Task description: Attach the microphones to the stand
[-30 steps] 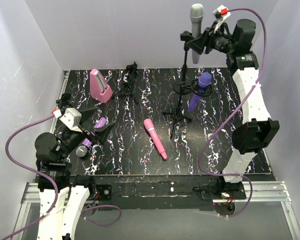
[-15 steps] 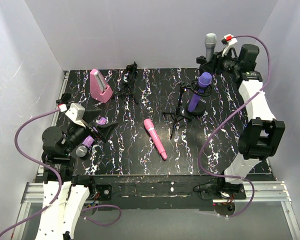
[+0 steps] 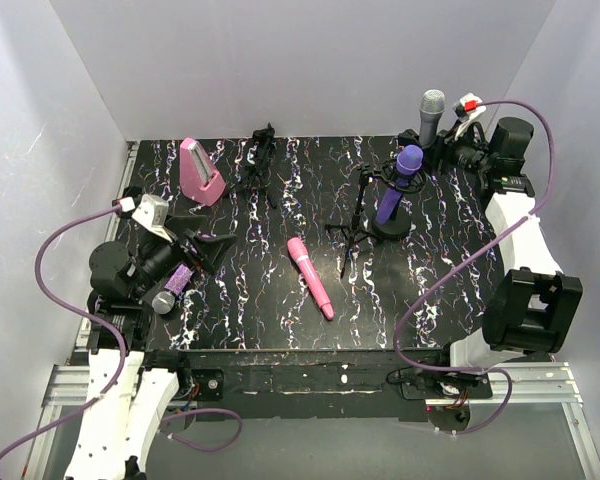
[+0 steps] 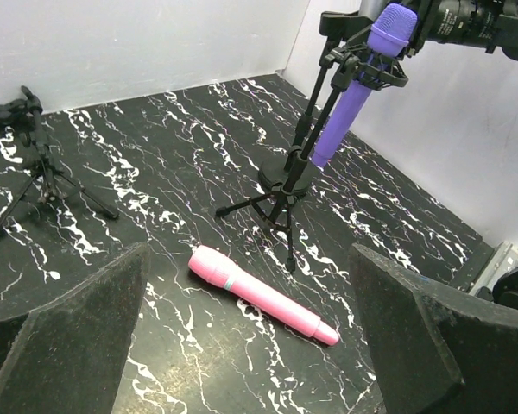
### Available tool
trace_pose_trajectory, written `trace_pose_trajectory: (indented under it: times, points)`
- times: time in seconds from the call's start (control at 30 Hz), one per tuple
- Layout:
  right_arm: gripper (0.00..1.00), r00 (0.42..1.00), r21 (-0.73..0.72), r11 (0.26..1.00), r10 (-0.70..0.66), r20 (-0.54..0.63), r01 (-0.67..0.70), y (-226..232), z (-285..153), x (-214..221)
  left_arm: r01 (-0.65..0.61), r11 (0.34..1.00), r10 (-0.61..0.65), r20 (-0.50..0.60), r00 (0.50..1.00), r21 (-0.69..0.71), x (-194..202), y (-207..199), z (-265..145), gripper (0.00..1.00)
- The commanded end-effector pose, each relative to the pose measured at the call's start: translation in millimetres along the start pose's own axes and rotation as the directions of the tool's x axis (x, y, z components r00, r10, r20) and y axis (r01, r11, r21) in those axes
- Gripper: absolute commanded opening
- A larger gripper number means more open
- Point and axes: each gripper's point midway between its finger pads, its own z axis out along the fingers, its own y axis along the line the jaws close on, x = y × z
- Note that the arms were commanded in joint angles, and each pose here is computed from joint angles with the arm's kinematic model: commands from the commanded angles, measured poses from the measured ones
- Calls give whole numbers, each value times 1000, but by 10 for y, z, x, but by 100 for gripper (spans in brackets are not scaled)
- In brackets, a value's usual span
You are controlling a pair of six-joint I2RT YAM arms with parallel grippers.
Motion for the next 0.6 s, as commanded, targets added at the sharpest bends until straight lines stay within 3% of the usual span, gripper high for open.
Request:
trace_pose_trajectory:
  times: [0.0, 0.23, 0.57]
  points:
    - [53, 990, -50, 993, -104, 94, 109, 207, -118, -337, 46, 999, -46, -3, 999, -20, 17, 65, 61, 98]
    - [79, 990, -43, 993, -105, 91, 109, 305, -220, -343, 77, 997, -77, 0, 997, -16, -17, 94, 139, 98]
    - [87, 993, 19, 994, -109, 51, 108, 374, -526, -462, 175, 979, -179, -33, 983, -103, -10, 363, 363, 98]
